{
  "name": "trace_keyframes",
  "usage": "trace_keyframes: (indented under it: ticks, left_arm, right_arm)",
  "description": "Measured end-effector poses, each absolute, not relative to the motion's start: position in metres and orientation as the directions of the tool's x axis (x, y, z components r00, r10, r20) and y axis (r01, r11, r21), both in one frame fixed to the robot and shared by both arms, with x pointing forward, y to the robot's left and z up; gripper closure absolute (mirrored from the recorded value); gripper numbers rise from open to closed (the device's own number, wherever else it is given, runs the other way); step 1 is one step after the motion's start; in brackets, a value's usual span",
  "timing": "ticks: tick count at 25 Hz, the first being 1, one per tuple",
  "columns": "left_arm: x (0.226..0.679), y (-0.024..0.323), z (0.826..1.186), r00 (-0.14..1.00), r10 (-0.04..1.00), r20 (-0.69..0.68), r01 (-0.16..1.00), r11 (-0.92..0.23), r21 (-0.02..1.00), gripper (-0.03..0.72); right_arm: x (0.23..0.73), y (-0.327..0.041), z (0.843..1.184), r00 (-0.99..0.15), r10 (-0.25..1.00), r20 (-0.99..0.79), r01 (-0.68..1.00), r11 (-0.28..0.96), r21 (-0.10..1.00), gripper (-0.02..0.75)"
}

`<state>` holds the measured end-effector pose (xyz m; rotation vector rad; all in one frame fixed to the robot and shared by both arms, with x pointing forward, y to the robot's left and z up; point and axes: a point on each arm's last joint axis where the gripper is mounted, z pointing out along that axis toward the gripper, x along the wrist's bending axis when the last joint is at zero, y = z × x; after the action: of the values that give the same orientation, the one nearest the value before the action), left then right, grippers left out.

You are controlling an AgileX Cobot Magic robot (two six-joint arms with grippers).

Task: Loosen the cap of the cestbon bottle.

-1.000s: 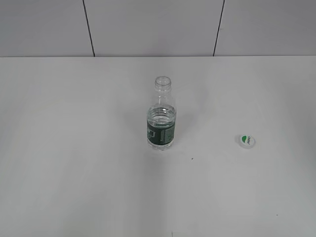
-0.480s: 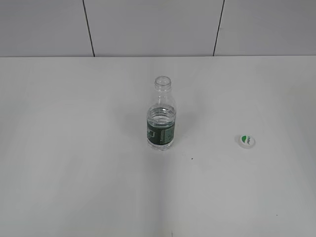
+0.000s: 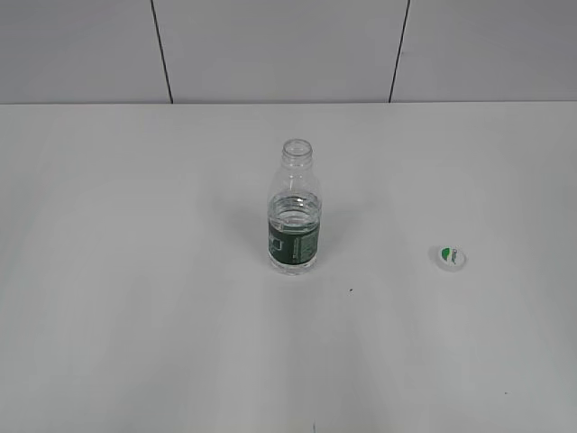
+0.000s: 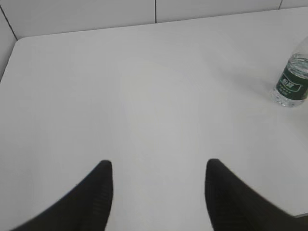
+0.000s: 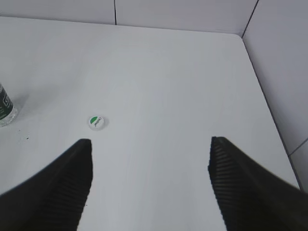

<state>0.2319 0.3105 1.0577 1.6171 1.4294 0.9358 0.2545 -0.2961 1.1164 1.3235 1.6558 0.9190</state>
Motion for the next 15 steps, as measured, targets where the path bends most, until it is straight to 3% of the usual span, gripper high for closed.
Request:
trace_keyframes:
  ticks: [7, 15]
  left_arm:
    - [0.232, 0.311, 1.058, 0.101, 0.994, 0.035, 0.431, -0.075, 0.899, 0.308]
    - [0.232, 0.311, 1.057, 0.102, 0.994, 0.037, 0.432, -0.077, 0.899, 0.308]
  right_arm:
    - [0.215, -0.297, 1.084, -0.125, 0.981, -0.150, 0.372, 0.187, 0.909, 0.162]
    - [0.223, -0.297, 1.058, -0.145, 0.980, -0.138, 0.473, 0.191, 0.860, 0.162]
